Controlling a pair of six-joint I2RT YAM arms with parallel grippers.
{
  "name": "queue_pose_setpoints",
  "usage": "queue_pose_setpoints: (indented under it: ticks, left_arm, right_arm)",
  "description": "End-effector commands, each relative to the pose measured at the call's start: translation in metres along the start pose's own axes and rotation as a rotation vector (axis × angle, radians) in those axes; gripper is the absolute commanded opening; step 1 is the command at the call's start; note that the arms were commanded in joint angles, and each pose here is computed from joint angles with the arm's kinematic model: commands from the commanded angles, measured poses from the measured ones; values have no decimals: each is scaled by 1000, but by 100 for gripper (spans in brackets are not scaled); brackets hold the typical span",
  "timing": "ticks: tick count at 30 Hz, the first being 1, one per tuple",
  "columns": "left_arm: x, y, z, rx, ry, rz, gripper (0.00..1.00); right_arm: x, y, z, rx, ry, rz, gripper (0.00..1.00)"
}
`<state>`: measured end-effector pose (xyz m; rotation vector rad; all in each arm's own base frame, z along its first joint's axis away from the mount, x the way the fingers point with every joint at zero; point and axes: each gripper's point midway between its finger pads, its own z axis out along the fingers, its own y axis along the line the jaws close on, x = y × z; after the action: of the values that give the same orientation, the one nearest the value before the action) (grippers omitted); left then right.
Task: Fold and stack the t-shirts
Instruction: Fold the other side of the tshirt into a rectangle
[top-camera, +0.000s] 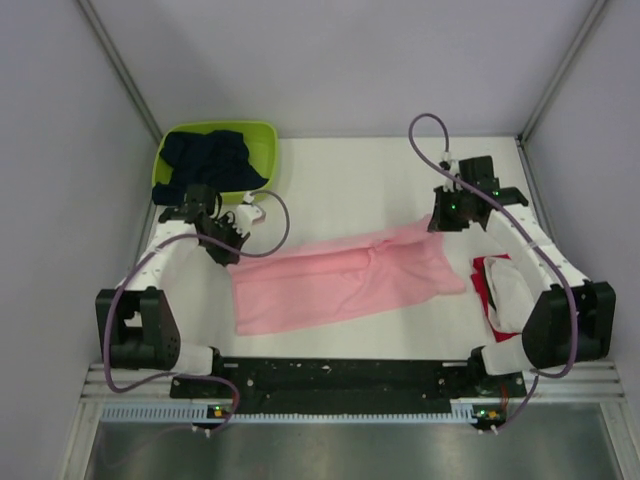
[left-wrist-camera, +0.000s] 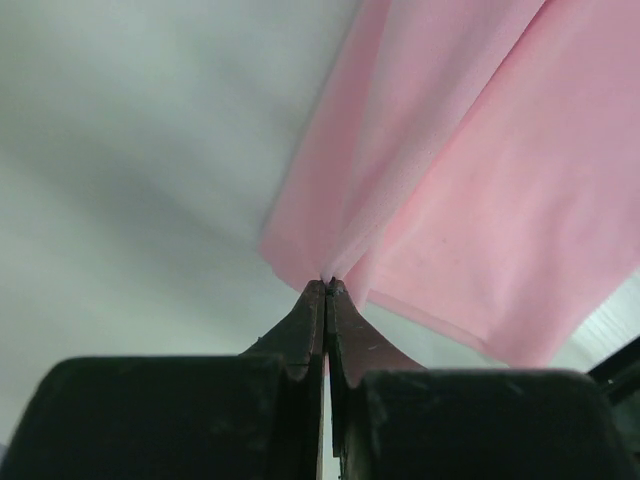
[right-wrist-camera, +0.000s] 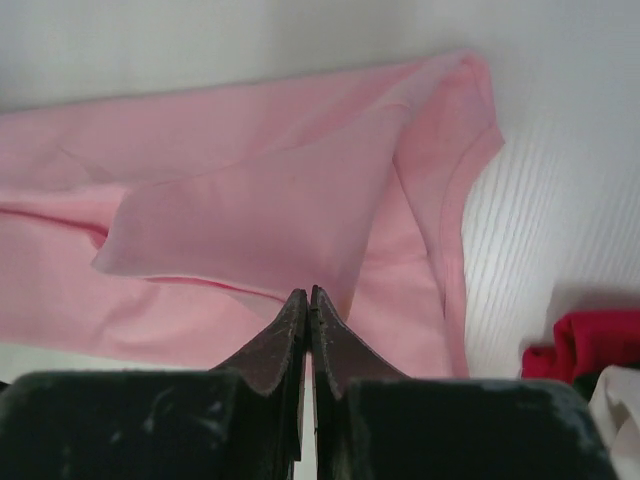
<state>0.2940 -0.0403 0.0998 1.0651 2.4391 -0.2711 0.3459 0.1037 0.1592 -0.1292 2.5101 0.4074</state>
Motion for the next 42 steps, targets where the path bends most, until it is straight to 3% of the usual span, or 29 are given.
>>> queue_pose_setpoints:
  ticks: [1, 6, 11, 20, 21, 22, 23, 24, 25, 29, 31, 32, 35, 37, 42]
  left_arm:
    - [28, -35, -2, 111, 40, 65, 0]
    - [57, -41, 18, 139, 117, 57, 0]
    - [57, -33, 27, 132, 133, 50, 0]
    - [59, -28, 23, 121, 160, 82, 0]
    - [60, -29, 22, 130, 165, 87, 0]
    - [59, -31, 20, 148, 163, 97, 14]
    - [59, -35, 17, 173, 169, 95, 37]
    - [56, -39, 13, 195, 167, 93, 62]
    - [52, -41, 7, 207, 160, 102, 77]
    - [26, -39, -26, 156, 74, 157, 85]
    - [7, -38, -36, 146, 5, 165, 84]
    - [-3, -38, -37, 150, -33, 152, 76]
    - [-11, -35, -23, 158, -55, 78, 22]
    - [3, -33, -5, 166, 2, 27, 3]
    - [44, -47, 26, 234, 130, -23, 0]
  right_arm:
    - [46, -17, -8, 81, 32, 74, 0]
    - [99, -24, 16, 77, 152, 143, 0]
    - [115, -43, 20, 177, 180, 152, 0]
    - [146, -42, 19, 175, 235, 199, 0]
    - [146, -42, 19, 178, 233, 203, 6]
    - [147, -43, 18, 181, 235, 206, 22]
    - [146, -44, 17, 189, 234, 208, 36]
    - [141, -44, 14, 197, 221, 207, 44]
    - [134, -43, 9, 200, 207, 203, 48]
    - [77, -19, -18, 140, 26, 103, 49]
    - [50, 11, -23, 66, -62, -24, 44]
    - [44, 31, -18, 2, -79, -82, 37]
    - [44, 68, 8, -165, -30, -133, 5]
    - [52, 74, 30, -197, 33, -125, 0]
    - [105, 97, 64, -285, 202, -196, 0]
